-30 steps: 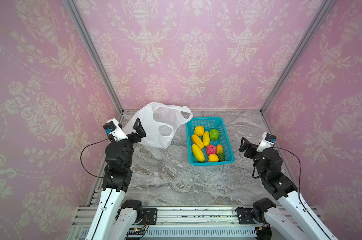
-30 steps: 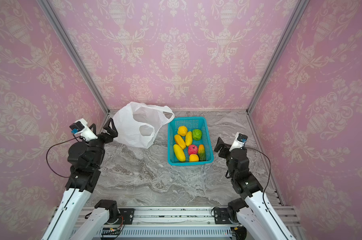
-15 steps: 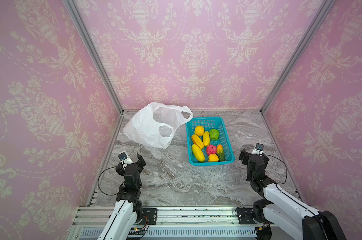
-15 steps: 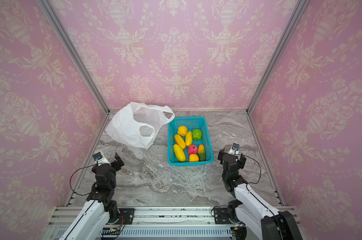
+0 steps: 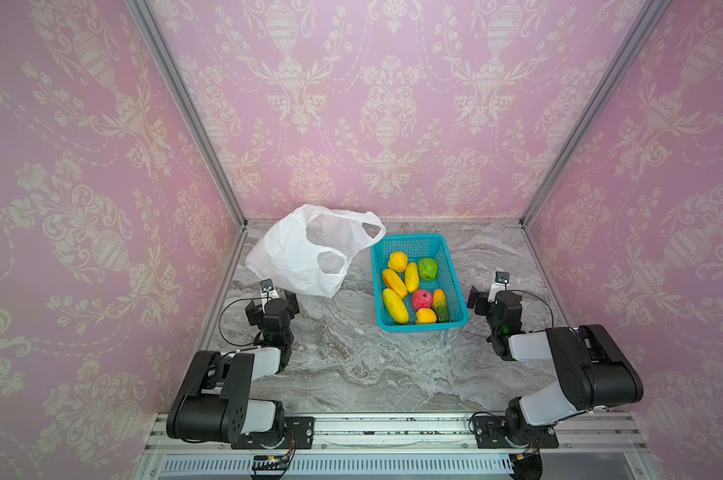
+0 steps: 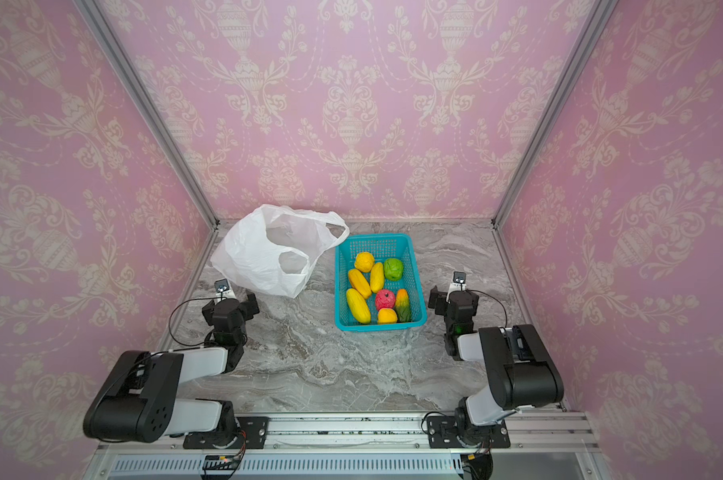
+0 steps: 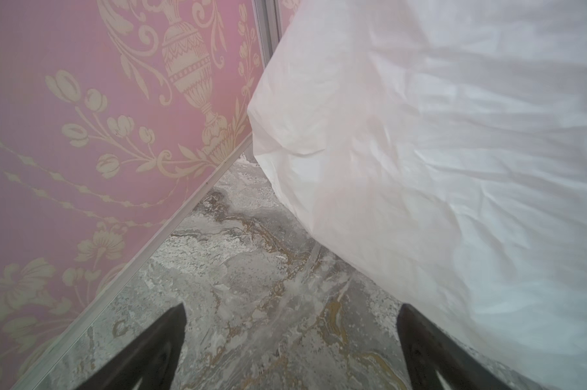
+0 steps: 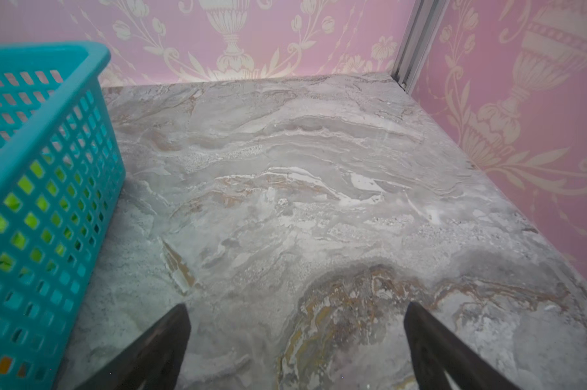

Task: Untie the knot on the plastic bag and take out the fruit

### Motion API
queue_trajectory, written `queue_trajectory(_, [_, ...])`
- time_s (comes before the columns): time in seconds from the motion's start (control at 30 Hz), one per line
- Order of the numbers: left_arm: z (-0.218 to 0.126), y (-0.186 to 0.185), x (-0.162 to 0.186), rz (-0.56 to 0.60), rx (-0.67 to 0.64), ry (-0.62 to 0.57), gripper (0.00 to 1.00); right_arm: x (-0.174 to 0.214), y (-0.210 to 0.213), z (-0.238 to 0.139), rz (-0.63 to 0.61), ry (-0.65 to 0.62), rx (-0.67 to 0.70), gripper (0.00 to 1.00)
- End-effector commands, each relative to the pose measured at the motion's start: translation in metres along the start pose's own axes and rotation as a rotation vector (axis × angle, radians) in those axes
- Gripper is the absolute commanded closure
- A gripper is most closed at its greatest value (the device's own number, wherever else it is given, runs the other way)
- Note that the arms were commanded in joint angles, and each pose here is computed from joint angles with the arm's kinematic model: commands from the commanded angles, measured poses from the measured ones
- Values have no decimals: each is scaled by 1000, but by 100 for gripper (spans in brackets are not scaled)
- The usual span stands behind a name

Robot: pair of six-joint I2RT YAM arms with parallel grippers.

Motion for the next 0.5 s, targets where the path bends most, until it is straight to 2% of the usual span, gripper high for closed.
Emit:
queue_trajectory(0.0, [4,-3,-17,-32,34,-175,1,-11,11,0,7,-38,-52,0])
queue_trajectory(0.07, [7,-24,-12,20,149,-169,1,-10,11,0,6,-34,-52,0])
queue_trajectory(0.3, [21,-34,-9,51,171,-120,1,-11,11,0,7,-36,-53,0])
queue_trajectory(0.4, [30,-46,-9,86,227,-64,1,-11,11,0,6,-37,-54,0])
queue_trajectory(0.47, [29,-45,-9,80,236,-71,1,-11,11,0,6,-37,-54,0])
Point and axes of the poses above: each gripper's point midway between its finger pads, its own z axis out along the fingers, its own y axis along the line the jaws close on, x = y × z, the point moved 2 cm from there along -z, back along the fingers, and after that the axes turned 15 degrees about z, right-handed, at the moved point
